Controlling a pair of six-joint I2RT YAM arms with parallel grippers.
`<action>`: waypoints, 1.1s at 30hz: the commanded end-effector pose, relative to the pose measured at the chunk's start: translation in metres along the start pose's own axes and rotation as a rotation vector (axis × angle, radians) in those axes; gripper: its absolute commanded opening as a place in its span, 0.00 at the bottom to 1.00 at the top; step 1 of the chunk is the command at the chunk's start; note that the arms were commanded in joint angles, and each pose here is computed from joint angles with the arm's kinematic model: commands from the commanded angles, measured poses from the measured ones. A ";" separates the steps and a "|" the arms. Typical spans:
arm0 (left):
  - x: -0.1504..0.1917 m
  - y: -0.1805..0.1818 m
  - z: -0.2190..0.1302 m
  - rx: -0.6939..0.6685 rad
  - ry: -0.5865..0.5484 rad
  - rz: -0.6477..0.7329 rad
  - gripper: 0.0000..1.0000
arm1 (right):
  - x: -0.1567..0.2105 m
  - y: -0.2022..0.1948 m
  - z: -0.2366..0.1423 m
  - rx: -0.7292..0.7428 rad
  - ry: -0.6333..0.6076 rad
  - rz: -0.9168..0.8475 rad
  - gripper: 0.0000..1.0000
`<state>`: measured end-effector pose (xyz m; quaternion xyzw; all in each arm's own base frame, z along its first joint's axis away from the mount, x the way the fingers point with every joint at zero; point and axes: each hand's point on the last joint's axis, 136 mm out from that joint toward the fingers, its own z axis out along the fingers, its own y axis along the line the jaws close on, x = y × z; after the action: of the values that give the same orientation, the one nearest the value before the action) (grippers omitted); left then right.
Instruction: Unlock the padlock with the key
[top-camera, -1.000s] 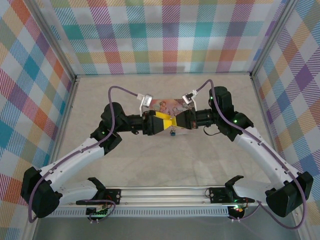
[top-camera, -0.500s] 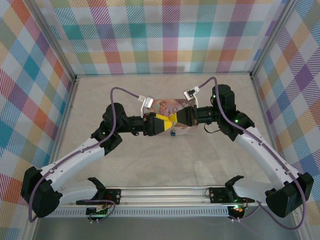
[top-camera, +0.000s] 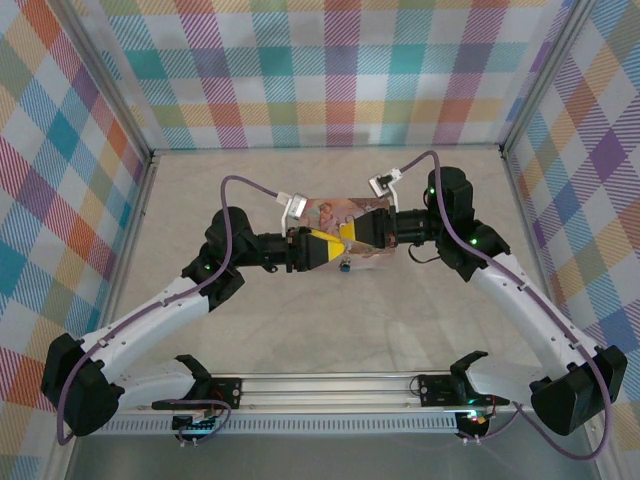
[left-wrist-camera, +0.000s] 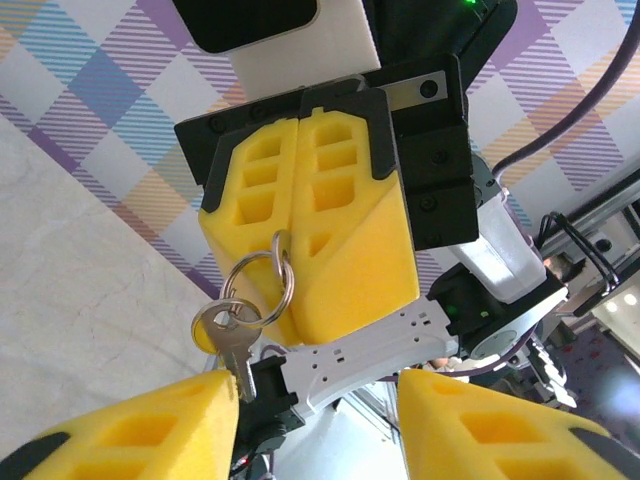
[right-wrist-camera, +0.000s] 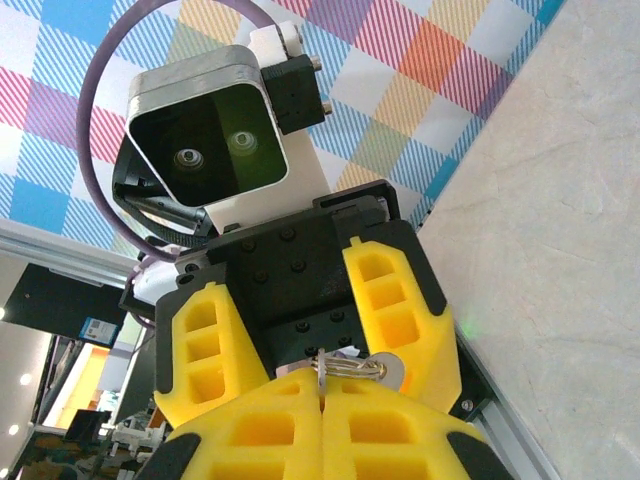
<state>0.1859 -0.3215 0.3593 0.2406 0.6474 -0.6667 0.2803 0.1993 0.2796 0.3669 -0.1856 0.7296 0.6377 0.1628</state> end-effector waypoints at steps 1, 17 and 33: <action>0.002 -0.008 -0.003 0.013 -0.002 0.024 0.41 | -0.005 0.018 -0.007 -0.032 -0.022 -0.056 0.05; 0.001 0.007 -0.002 -0.059 -0.012 0.029 0.02 | -0.002 0.017 -0.010 -0.032 -0.032 -0.057 0.06; -0.008 -0.011 -0.004 0.027 -0.067 0.113 1.00 | 0.002 0.024 -0.009 -0.083 0.009 -0.033 0.06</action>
<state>0.1969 -0.3183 0.3498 0.2268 0.6590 -0.6448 0.3139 0.1924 0.2745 0.3793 -0.1881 0.7178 0.6501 0.1635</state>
